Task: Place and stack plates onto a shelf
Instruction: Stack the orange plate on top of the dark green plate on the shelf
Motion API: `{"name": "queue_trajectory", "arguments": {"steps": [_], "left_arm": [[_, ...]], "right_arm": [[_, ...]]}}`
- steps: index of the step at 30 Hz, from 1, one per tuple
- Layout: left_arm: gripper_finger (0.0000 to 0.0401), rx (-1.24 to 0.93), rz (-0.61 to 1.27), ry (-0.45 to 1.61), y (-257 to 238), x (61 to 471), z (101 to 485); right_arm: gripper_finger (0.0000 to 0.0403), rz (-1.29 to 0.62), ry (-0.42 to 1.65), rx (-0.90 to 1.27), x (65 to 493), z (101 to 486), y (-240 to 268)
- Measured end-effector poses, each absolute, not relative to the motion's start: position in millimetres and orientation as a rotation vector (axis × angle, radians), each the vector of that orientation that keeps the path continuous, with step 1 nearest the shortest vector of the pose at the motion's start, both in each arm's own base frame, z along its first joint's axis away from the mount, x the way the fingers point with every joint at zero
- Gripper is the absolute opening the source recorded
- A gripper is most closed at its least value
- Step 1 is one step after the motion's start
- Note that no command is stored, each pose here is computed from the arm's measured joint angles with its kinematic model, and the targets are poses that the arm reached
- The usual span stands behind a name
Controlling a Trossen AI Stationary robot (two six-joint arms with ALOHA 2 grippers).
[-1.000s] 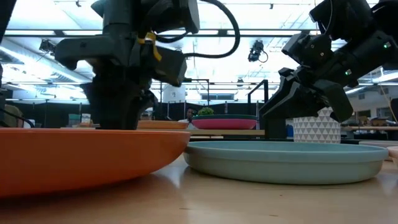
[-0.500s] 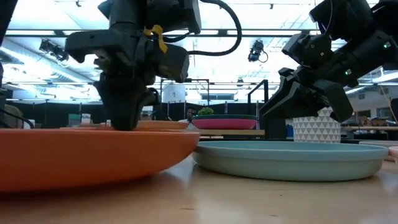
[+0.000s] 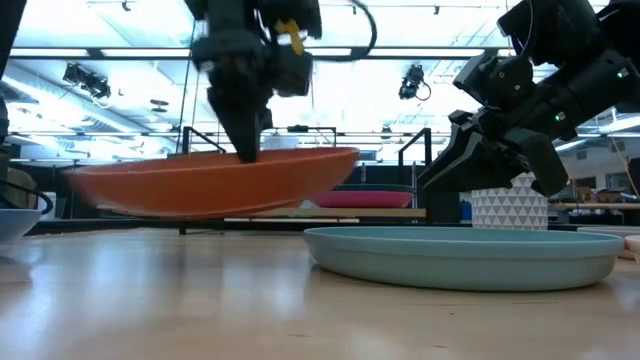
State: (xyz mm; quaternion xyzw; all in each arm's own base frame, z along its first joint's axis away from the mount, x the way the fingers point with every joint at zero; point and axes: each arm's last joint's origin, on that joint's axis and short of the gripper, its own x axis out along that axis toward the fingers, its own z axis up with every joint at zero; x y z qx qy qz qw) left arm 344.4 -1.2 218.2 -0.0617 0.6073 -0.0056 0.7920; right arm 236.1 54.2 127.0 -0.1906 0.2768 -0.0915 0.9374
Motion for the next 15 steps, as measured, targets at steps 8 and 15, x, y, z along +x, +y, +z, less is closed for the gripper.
{"name": "queue_trajectory", "arguments": {"steps": [8, 15], "left_arm": [[0.0017, -0.370, 0.249, 1.257, 76.8, 338.4, 222.3], [0.0015, -0.449, 0.379, 1.078, 121.0, 344.4, 265.8]], "right_arm": [[0.0132, -0.206, 0.607, -0.338, 233.2, 122.9, 53.8], [0.0132, -0.204, 0.627, -0.280, 229.4, 120.0, 59.7]]}}
